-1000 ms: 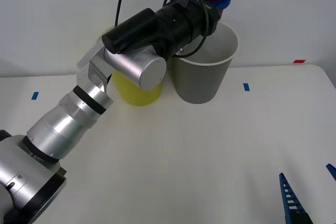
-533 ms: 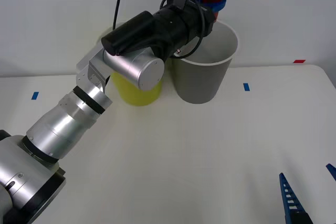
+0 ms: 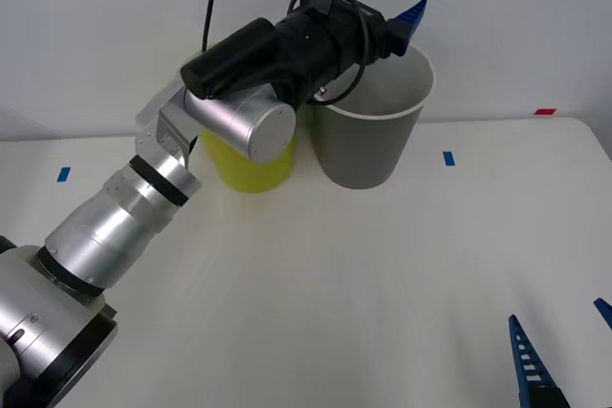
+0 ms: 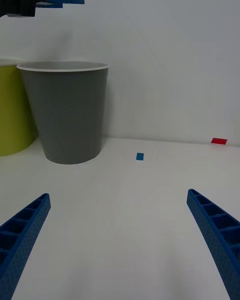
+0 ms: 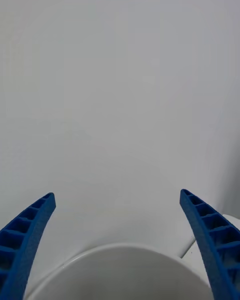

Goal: Put cans in the gray bin and PET bottles in the light green bin.

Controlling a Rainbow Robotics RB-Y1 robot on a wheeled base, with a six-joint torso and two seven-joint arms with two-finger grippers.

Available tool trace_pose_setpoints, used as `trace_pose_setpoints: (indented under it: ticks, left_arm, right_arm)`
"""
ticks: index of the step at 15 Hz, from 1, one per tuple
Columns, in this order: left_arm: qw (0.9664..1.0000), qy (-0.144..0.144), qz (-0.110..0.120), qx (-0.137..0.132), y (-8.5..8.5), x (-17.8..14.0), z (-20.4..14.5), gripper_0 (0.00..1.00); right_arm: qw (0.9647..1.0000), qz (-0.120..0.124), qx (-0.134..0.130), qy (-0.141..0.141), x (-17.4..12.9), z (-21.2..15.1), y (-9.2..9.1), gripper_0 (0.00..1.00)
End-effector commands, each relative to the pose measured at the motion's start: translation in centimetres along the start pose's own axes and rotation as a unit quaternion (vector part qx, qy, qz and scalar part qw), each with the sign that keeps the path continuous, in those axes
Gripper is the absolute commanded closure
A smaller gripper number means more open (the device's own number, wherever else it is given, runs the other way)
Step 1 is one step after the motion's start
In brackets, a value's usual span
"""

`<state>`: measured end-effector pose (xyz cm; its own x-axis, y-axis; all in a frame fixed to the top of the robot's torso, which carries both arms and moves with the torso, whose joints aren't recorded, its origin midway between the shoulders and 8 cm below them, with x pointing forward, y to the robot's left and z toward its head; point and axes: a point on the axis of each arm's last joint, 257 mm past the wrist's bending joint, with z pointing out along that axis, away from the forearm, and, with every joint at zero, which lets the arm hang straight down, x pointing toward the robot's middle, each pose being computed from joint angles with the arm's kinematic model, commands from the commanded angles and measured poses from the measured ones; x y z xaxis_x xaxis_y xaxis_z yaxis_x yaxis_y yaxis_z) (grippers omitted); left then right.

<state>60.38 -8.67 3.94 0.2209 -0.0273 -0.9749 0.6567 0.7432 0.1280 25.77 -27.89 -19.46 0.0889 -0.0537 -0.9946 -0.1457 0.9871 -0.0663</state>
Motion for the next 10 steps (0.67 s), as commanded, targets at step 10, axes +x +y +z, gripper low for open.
trace_pose_setpoints:
  ticks: [10]
  left_arm:
    - [0.9999,-0.004,-0.009,0.001,-0.2,-0.39,0.07,0.0]
  right_arm:
    - [1.0,0.0,0.0,0.0,0.0,0.0,0.0,0.05]
